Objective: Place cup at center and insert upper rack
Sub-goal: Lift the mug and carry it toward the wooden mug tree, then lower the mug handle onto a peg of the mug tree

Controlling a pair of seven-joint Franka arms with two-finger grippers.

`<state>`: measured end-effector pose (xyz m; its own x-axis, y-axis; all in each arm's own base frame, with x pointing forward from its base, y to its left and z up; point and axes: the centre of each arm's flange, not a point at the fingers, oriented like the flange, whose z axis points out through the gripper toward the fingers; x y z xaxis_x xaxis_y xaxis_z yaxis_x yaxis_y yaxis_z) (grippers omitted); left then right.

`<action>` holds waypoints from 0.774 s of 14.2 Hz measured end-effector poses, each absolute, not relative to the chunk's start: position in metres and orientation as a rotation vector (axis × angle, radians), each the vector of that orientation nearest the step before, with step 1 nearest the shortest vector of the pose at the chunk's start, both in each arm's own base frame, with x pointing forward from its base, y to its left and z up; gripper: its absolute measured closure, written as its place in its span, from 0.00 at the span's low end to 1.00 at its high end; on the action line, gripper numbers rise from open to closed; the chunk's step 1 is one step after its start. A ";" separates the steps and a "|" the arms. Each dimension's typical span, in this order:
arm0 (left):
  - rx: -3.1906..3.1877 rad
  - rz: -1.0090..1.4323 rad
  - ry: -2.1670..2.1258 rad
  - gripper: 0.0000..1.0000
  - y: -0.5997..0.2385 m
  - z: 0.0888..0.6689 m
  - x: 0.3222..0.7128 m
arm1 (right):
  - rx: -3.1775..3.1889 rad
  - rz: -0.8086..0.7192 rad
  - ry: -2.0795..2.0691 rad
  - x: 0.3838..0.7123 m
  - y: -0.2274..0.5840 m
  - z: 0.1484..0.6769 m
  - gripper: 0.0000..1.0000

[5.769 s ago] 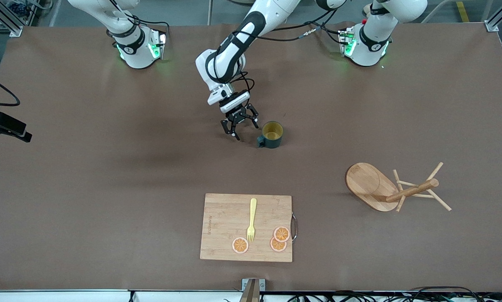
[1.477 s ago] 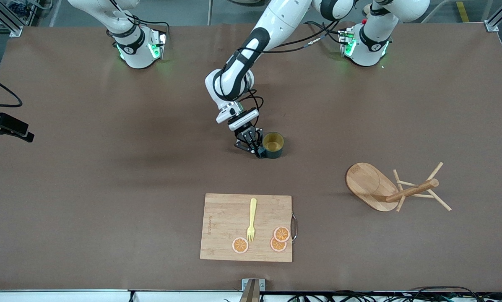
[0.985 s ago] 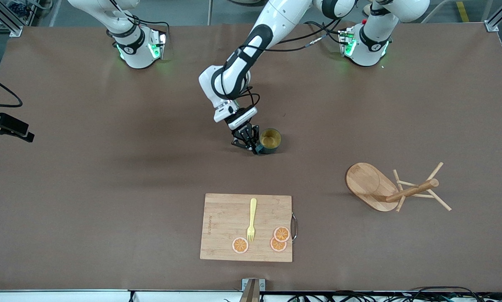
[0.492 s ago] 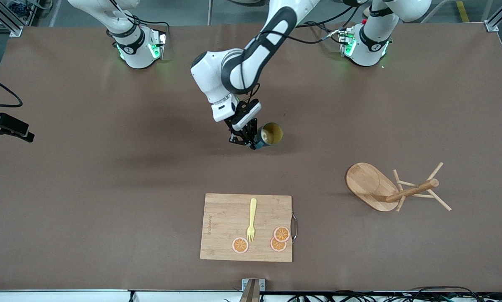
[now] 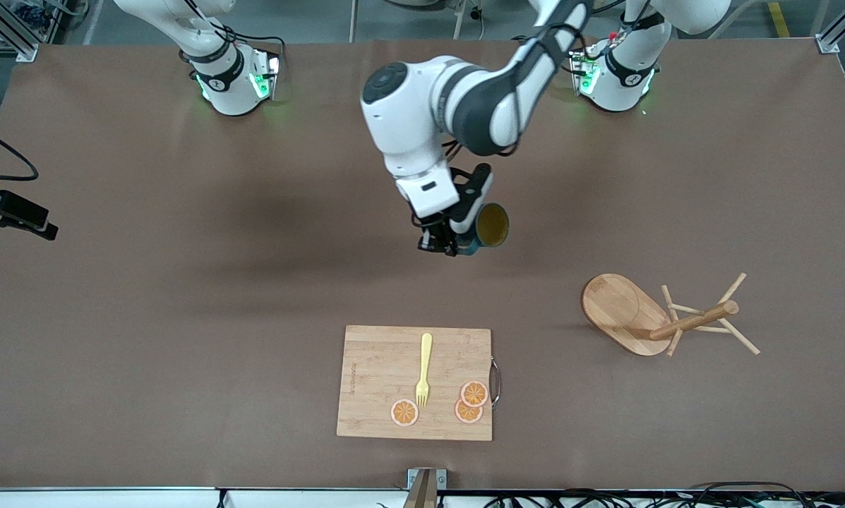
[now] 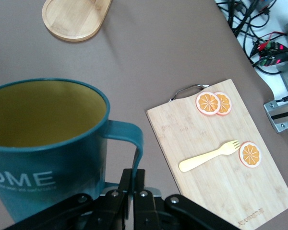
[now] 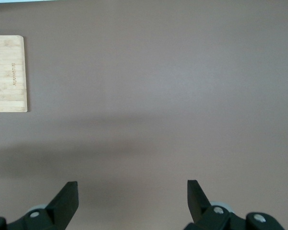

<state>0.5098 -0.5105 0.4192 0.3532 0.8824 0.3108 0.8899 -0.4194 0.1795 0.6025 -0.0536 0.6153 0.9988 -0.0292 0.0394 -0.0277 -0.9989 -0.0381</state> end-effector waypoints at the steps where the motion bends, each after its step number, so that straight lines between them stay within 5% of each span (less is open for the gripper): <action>1: -2.580 -0.499 -1.717 0.95 -0.494 0.434 0.520 | -3.103 -0.068 0.044 0.603 -0.054 0.616 0.00; 11: -2.878 0.145 -1.874 0.95 -0.284 0.515 0.592 | -3.135 -0.119 0.035 0.605 -0.058 0.618 0.00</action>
